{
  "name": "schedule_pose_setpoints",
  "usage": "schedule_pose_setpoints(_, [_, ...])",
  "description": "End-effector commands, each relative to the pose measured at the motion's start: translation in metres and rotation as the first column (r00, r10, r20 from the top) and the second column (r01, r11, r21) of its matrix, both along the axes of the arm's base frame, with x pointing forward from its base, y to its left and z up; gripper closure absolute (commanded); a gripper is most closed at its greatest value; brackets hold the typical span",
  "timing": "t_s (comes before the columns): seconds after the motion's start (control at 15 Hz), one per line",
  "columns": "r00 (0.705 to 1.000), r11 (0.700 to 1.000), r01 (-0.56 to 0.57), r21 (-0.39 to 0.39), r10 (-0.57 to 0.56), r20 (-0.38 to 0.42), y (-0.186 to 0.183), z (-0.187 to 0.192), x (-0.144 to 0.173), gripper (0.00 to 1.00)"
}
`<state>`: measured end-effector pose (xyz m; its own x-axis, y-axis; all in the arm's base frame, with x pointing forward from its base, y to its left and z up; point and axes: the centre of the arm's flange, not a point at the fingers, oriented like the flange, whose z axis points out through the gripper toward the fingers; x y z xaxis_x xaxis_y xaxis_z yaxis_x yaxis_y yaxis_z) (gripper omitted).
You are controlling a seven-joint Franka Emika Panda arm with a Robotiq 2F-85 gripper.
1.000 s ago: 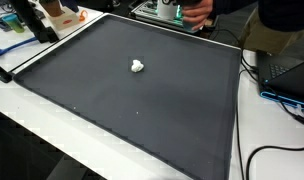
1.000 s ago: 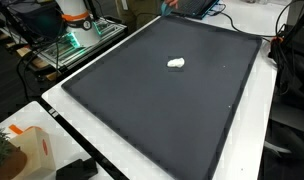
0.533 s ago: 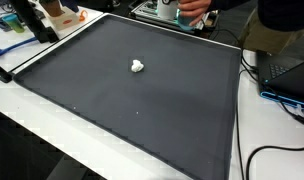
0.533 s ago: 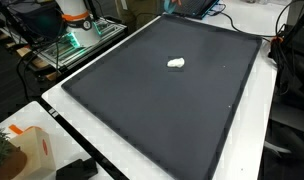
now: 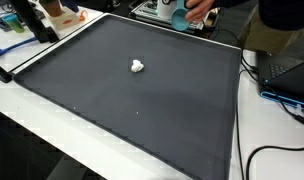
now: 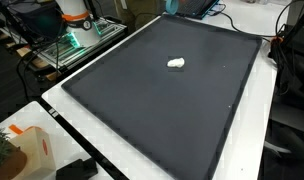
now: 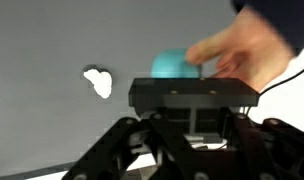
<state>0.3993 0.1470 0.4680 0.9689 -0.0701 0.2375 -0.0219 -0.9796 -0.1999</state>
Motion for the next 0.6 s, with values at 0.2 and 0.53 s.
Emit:
schedule_pose_setpoints(0.2, [1.000,1.000,0.005,-0.001,-0.005,-0.001,-0.0015,-0.0004,0.0006,0.54])
schedule_pose_setpoints(0.53, [1.000,1.000,0.006,-0.001,-0.006,-0.001,-0.0015,-0.0005,0.0007,0.54])
